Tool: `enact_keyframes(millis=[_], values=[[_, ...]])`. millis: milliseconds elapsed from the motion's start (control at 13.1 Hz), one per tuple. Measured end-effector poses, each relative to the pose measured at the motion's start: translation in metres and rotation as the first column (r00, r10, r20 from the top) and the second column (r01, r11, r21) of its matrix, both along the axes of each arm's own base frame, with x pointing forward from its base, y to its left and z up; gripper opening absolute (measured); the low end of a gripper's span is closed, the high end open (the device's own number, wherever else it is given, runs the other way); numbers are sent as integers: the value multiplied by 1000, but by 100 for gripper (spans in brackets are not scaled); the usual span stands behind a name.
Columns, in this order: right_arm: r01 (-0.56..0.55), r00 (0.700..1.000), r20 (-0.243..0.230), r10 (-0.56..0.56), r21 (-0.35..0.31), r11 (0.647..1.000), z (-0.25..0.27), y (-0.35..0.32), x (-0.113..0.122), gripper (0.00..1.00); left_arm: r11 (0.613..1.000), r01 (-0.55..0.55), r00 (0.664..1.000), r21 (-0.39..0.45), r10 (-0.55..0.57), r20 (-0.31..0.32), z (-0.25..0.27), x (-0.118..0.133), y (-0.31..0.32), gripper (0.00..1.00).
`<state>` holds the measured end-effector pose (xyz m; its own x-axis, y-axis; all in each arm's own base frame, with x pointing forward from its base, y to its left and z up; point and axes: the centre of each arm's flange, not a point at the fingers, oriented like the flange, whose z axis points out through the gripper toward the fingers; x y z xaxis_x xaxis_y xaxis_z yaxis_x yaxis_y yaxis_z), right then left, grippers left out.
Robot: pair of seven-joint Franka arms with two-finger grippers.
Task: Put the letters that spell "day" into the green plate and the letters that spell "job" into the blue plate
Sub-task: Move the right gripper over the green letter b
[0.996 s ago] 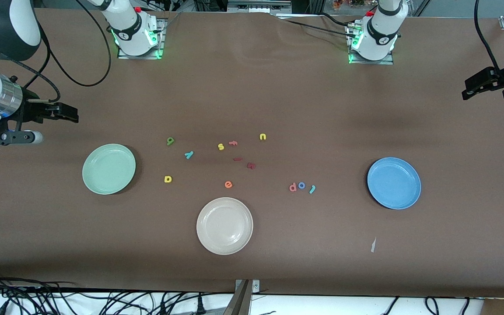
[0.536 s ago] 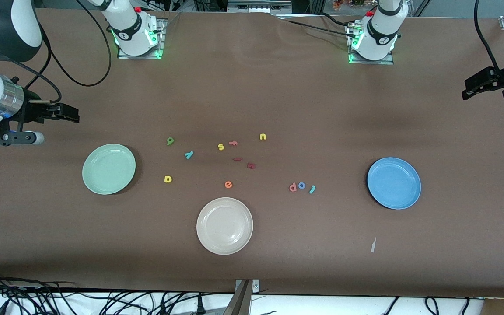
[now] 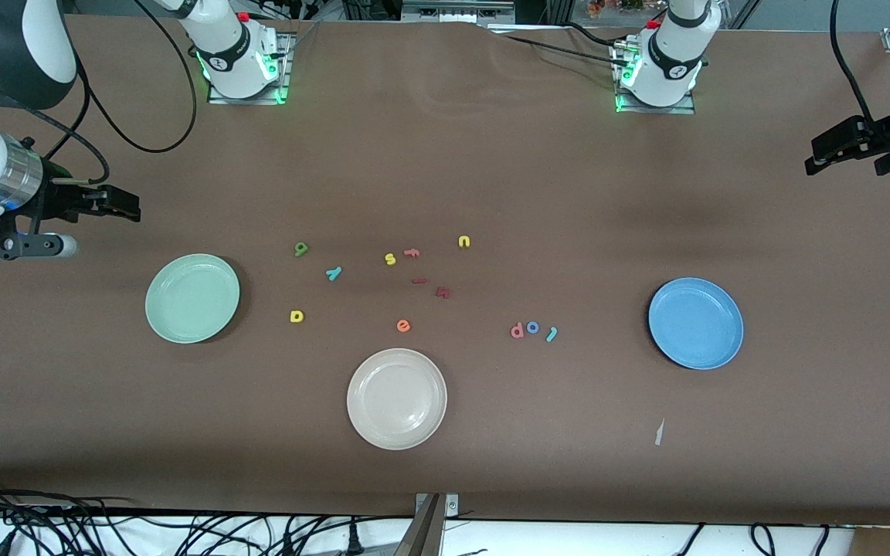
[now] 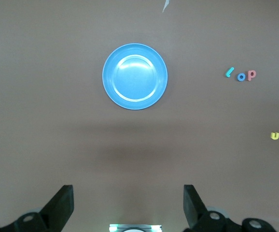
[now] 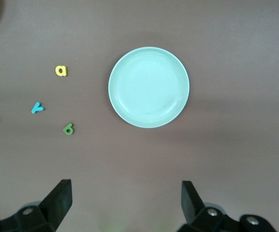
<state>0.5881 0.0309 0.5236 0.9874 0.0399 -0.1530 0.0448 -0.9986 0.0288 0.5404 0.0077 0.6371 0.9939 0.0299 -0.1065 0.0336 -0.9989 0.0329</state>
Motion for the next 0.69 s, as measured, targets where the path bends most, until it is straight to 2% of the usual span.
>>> enact_keyframes(millis=[230,460,689], values=[[-69,998,8,70,-36,997,-18,33,8,100,1000,-2,1000,-3,2,-15,0,-2,1,100],[-126,992,21,127,-28,992,-32,71,13,100,1000,-7,1000,-3,7,-16,0,-2,4,100],[-76,997,14,77,-28,997,-37,86,10,100,1000,-9,1000,-3,9,-17,0,-2,5,100]])
